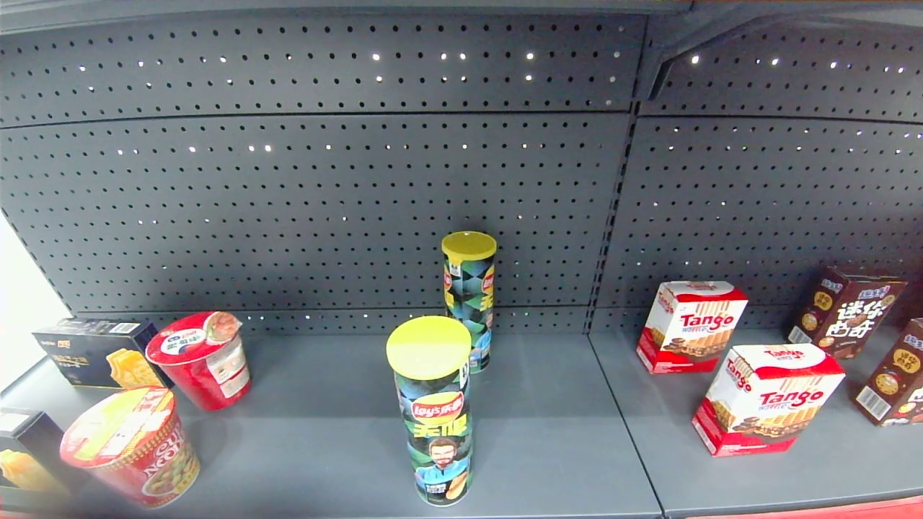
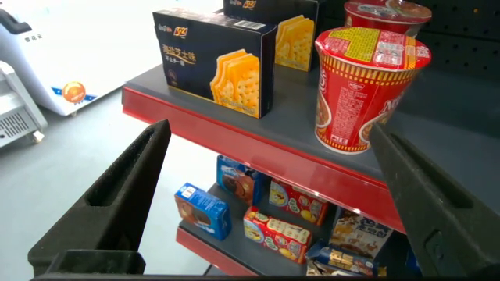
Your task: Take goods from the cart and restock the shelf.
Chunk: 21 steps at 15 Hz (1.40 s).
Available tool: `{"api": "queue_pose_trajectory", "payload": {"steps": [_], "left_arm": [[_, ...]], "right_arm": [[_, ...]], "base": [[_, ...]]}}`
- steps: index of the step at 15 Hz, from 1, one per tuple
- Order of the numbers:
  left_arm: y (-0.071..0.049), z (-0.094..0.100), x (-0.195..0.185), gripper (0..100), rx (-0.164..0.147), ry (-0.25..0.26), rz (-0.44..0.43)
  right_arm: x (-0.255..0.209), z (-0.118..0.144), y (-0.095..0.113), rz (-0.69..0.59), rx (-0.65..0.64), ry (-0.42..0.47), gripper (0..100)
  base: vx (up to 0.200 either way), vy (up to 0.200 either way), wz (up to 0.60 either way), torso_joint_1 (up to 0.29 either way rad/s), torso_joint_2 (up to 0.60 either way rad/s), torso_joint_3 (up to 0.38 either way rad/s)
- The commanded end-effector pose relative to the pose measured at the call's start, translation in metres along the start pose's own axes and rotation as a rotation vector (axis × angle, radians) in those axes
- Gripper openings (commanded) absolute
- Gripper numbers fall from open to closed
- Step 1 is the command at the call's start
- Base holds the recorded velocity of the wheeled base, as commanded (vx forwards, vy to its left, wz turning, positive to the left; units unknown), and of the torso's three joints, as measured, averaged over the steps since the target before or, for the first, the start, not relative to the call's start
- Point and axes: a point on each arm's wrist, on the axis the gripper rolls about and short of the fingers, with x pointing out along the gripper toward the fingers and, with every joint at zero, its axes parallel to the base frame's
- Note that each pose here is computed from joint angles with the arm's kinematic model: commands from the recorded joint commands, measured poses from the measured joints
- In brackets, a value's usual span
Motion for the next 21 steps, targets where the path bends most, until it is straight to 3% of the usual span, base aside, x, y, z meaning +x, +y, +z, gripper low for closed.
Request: {"api": "queue_pose_trajectory", "payload": {"steps": [1,7,12,21], "left_arm": [[0.0000,0.0000,0.0000,100,0.000,0.000,0.001],[0.0001,0.0000,0.0000,100,0.000,0.000,0.006],[0.0000,0.0000,0.0000,100,0.001,0.000,0.000],[0.0000,0.0000,0.0000,100,0.003,0.000,0.000]], "right_arm": [[0.0002,0.0006,-0.0001,-0.002,-0.022,-0.003,100],[0.0002,0.0006,0.0000,0.003,-0.019,-0.003,100],[0.0002,0.0006,0.0001,0.004,-0.017,-0.003,100],[0.0003,0.0007,0.0005,0.024,0.015,-0.007,100]], "base": [[0.000,0.000,0.00,0.000,0.00,0.000],[0.000,0.000,0.00,0.000,0.00,0.000],[-0.200,0.000,0.00,0.005,0.00,0.001],[0.000,0.000,0.00,0.000,0.00,0.000]]}}
